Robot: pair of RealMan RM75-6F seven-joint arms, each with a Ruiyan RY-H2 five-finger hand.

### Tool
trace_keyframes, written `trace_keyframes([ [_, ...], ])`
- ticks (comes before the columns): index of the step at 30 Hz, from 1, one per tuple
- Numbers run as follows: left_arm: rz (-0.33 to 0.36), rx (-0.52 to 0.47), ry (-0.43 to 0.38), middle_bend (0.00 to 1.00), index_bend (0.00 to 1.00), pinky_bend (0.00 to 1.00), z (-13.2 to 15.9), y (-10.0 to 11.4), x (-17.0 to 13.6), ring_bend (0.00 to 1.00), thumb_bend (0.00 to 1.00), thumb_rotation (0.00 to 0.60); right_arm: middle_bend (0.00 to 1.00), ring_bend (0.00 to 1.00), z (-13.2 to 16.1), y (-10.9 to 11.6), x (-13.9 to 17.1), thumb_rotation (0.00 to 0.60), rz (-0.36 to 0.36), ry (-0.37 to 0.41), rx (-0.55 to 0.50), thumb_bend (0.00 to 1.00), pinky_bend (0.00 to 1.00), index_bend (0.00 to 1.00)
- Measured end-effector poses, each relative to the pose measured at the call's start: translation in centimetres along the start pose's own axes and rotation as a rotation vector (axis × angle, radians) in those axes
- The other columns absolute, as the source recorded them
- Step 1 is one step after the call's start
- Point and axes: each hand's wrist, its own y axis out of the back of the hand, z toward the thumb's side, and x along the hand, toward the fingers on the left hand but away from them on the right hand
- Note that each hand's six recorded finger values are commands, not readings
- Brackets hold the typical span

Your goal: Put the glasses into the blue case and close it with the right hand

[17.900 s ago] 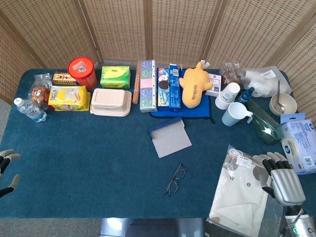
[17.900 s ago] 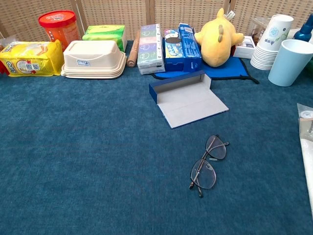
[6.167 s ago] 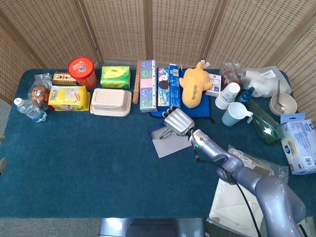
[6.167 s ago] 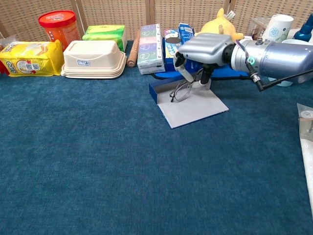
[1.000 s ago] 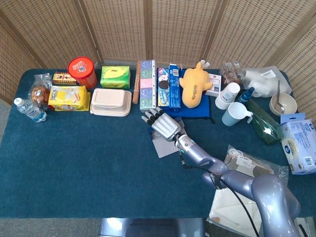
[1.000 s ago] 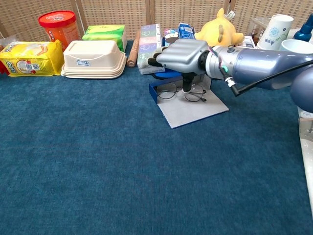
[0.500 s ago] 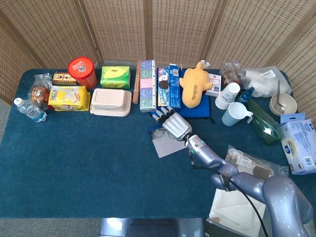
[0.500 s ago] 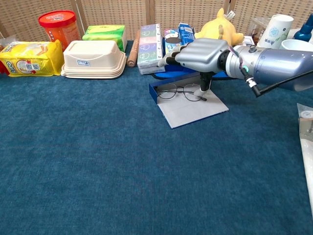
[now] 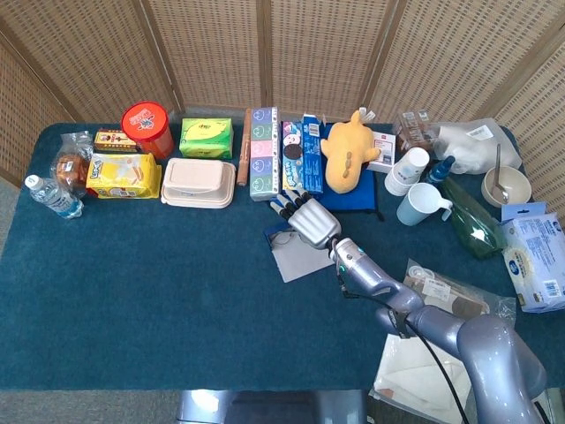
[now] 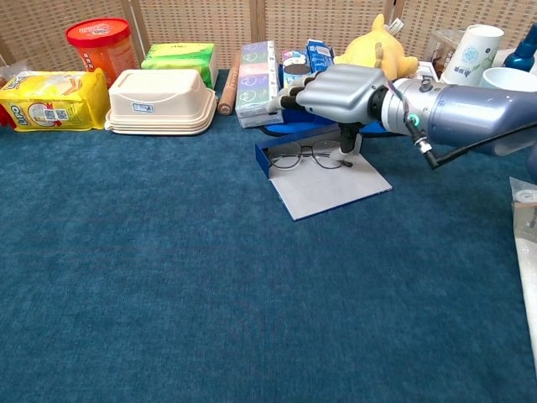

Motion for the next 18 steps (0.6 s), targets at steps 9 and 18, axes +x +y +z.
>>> trace_keyframes([
  [9, 0.003, 0.004, 0.007, 0.20, 0.24, 0.21, -0.2, 0.1, -0.2, 0.17, 0.36, 0.600, 0.07, 0.04, 0.0, 0.7, -1.3, 0.600, -0.006, 0.000, 0.011, 0.21, 0.14, 0.00],
  [18, 0.000, -0.004, -0.002, 0.20, 0.24, 0.21, -0.1, -0.2, 0.0, 0.17, 0.36, 0.600, 0.08, 0.04, 0.1, 1.6, -1.0, 0.600, -0.017, 0.018, 0.008, 0.21, 0.14, 0.00],
])
